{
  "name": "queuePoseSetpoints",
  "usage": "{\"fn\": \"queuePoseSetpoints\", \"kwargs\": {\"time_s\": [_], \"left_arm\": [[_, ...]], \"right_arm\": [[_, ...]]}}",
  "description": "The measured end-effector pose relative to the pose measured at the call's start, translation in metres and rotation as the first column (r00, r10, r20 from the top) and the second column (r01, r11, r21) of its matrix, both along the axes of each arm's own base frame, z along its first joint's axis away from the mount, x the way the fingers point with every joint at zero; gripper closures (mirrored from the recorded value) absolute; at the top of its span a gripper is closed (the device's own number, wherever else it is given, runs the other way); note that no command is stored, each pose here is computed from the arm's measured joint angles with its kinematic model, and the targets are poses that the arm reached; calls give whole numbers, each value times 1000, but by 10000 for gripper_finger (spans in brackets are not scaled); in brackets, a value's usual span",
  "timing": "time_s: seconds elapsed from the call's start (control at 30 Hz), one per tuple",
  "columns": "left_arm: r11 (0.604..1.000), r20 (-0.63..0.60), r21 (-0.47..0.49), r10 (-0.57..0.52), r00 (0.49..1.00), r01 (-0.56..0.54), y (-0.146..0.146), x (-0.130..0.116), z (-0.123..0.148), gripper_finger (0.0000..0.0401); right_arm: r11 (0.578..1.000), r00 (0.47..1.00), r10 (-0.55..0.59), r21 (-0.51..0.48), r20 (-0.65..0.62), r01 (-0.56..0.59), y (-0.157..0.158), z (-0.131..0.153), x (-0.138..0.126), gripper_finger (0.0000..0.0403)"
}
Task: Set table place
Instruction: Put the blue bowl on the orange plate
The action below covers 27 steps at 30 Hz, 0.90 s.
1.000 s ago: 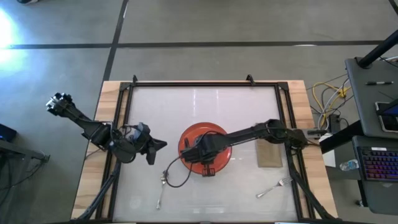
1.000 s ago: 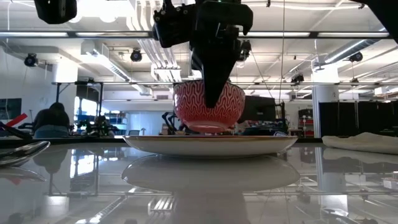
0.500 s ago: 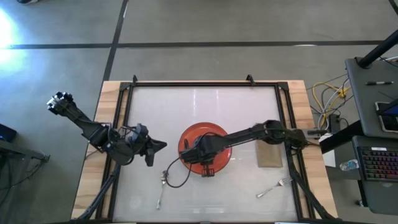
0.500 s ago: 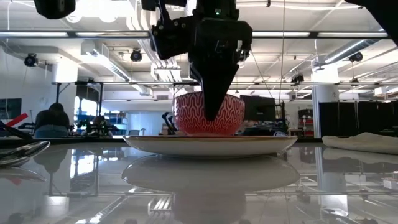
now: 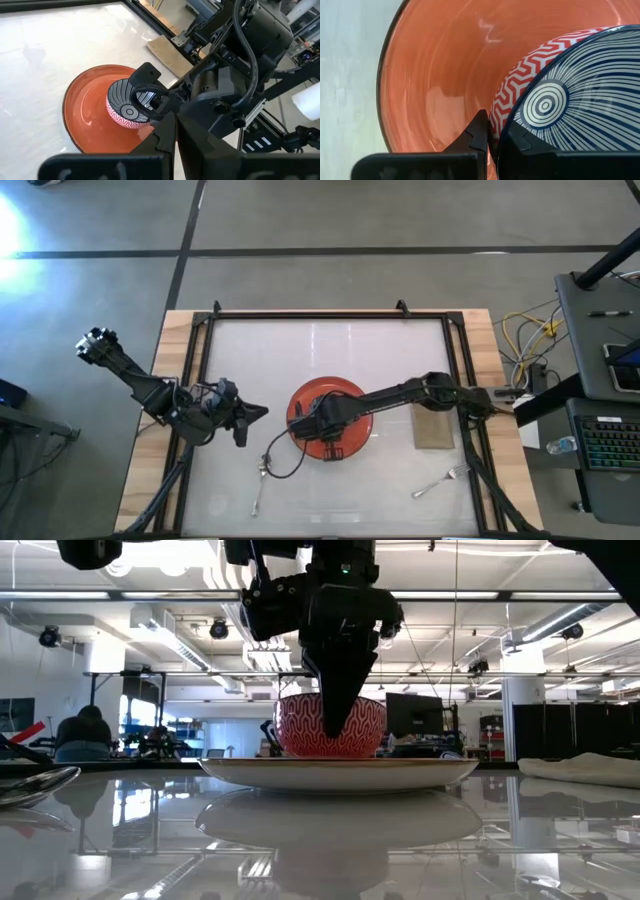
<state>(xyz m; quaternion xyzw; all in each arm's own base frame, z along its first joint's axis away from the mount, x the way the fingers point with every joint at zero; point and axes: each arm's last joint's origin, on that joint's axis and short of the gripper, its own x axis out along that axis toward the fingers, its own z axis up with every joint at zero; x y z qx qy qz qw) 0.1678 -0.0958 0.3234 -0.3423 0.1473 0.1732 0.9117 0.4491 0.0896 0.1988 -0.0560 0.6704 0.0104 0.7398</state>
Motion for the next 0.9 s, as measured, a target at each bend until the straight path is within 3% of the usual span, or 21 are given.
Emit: {"fn": "queuePoseSetpoints", "kwargs": {"time_s": [0.37,0.9], "left_arm": [[1000,0,0,0,1000,0,0,0,0,400],[1000,-2,2,0,1000,0,0,0,-1,400]], "right_arm": [[1000,1000,-14,11,-2,14,0,-1,0,388],[998,998,-64,15,2,64,0,0,0,321]]}}
